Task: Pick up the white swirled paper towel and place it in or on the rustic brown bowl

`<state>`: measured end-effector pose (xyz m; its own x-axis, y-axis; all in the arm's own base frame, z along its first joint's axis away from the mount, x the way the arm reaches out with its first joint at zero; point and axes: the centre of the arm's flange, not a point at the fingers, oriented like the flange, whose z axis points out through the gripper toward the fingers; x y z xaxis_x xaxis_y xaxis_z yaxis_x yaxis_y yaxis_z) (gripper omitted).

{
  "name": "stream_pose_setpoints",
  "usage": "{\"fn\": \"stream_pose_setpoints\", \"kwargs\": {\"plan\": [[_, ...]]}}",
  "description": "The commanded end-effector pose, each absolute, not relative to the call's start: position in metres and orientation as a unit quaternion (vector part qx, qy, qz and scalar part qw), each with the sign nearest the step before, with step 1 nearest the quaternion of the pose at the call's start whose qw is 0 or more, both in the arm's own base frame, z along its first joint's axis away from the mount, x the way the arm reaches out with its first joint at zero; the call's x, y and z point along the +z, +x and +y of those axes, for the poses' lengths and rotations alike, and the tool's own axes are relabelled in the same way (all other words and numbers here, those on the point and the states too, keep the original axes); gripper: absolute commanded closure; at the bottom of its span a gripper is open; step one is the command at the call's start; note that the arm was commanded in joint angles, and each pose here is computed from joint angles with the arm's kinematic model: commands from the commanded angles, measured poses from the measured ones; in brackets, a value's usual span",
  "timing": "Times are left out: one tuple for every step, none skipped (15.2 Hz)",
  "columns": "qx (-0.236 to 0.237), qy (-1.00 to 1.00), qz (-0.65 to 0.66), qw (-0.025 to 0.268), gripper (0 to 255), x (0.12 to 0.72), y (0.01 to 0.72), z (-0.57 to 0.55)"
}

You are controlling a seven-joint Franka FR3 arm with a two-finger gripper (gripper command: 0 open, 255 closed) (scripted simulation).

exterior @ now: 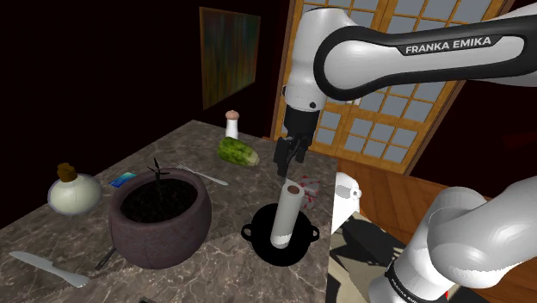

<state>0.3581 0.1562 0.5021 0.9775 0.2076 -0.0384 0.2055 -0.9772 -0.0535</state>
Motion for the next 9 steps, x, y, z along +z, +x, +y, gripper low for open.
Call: {"fn": "stream_pose_setpoints", "kwargs": {"plan": [[0.023,-0.994,-0.104,0.024,0,0.524,0.360,0.155],[0.023,-0.994,-0.104,0.024,0,0.535,0.361,0.154],[0.023,-0.994,-0.104,0.024,0,0.535,0.361,0.154],[0.023,-0.994,-0.104,0.024,0,0.535,0.361,0.154],[0.023,-0.994,-0.104,0.024,0,0.535,0.361,0.154],[0.023,-0.994,-0.104,0.024,0,0.535,0.361,0.154],[0.023,-0.994,-0.104,0.024,0,0.535,0.361,0.154],[0.023,-0.994,-0.104,0.024,0,0.535,0.361,0.154],[0.023,-0.994,-0.104,0.024,0,0.535,0.361,0.154]]}}
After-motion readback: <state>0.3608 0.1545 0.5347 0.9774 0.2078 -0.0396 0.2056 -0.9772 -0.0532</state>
